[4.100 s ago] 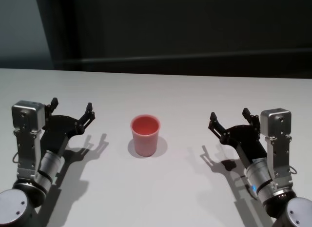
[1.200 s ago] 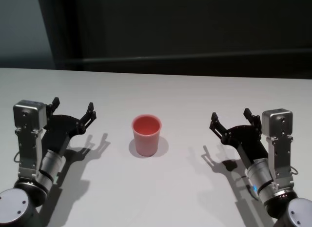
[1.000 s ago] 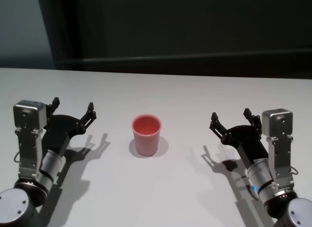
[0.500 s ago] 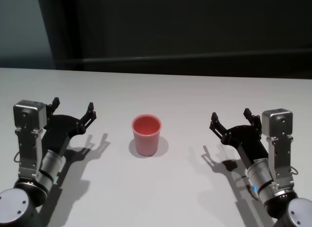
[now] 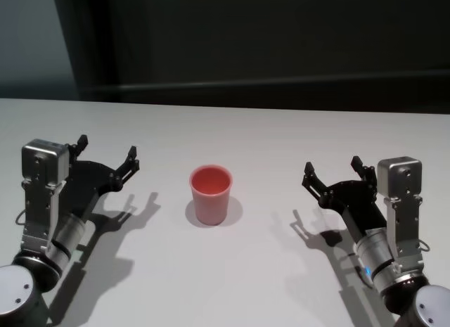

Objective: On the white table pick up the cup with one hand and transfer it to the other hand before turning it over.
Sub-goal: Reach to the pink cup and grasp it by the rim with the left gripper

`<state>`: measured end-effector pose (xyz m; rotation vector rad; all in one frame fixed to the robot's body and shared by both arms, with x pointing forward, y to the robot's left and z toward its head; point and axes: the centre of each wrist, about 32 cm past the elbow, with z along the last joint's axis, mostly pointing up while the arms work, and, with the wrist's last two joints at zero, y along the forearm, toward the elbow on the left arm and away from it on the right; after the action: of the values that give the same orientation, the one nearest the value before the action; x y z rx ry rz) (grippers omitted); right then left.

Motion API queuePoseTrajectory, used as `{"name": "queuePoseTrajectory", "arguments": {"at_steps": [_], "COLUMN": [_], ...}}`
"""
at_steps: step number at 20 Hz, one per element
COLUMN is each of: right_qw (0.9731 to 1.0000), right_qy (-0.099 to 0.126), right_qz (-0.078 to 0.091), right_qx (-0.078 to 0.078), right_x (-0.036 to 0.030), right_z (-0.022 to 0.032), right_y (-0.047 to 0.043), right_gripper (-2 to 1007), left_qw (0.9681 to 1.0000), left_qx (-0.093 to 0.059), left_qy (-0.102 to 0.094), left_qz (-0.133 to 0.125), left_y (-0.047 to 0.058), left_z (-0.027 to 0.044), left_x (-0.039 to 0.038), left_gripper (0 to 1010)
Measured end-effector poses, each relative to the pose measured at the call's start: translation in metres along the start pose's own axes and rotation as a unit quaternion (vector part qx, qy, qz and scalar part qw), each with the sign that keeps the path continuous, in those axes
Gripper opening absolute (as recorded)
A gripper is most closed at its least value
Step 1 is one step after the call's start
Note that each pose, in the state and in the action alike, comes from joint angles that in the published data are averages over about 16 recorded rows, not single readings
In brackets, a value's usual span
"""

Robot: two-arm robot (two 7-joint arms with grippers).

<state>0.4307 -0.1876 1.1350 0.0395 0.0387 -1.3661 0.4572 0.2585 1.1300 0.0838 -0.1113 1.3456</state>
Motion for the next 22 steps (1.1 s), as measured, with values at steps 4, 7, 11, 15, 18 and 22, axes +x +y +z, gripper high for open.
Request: {"name": "queuePoseTrajectory", "arguments": {"at_steps": [4,7,11,15,18,22], "right_qw": [1.0000,1.0000,1.0000,1.0000,1.0000,1.0000], "right_qy": [0.000,0.000,0.000,0.000,0.000,0.000], "right_qz": [0.000,0.000,0.000,0.000,0.000,0.000], "right_qx": [0.000,0.000,0.000,0.000,0.000,0.000], "right_x": [0.0000,0.0000,0.0000,0.0000,0.0000,0.0000], "right_z": [0.0000,0.0000,0.0000,0.0000,0.0000,0.0000], "right_y": [0.0000,0.0000,0.0000,0.0000,0.0000,0.0000], "right_gripper": [1002,1002,1002,1002,1002,1002], "left_qw": [0.9997,0.9986,0.9957,0.9898,0.9823,0.9666], "left_qx": [-0.007,-0.012,-0.018,-0.021,-0.021,-0.021], "left_qy": [-0.021,-0.043,-0.073,-0.108,-0.141,-0.192], "left_qz": [-0.013,-0.029,-0.055,-0.090,-0.122,-0.168], "left_y": [-0.001,-0.002,-0.004,-0.006,-0.009,-0.014], "left_z": [0.0055,0.0117,0.0221,0.0345,0.0446,0.0593], "left_x": [0.0131,0.0255,0.0419,0.0557,0.0636,0.0710], "left_gripper": [1001,1001,1001,1001,1001,1001]}}
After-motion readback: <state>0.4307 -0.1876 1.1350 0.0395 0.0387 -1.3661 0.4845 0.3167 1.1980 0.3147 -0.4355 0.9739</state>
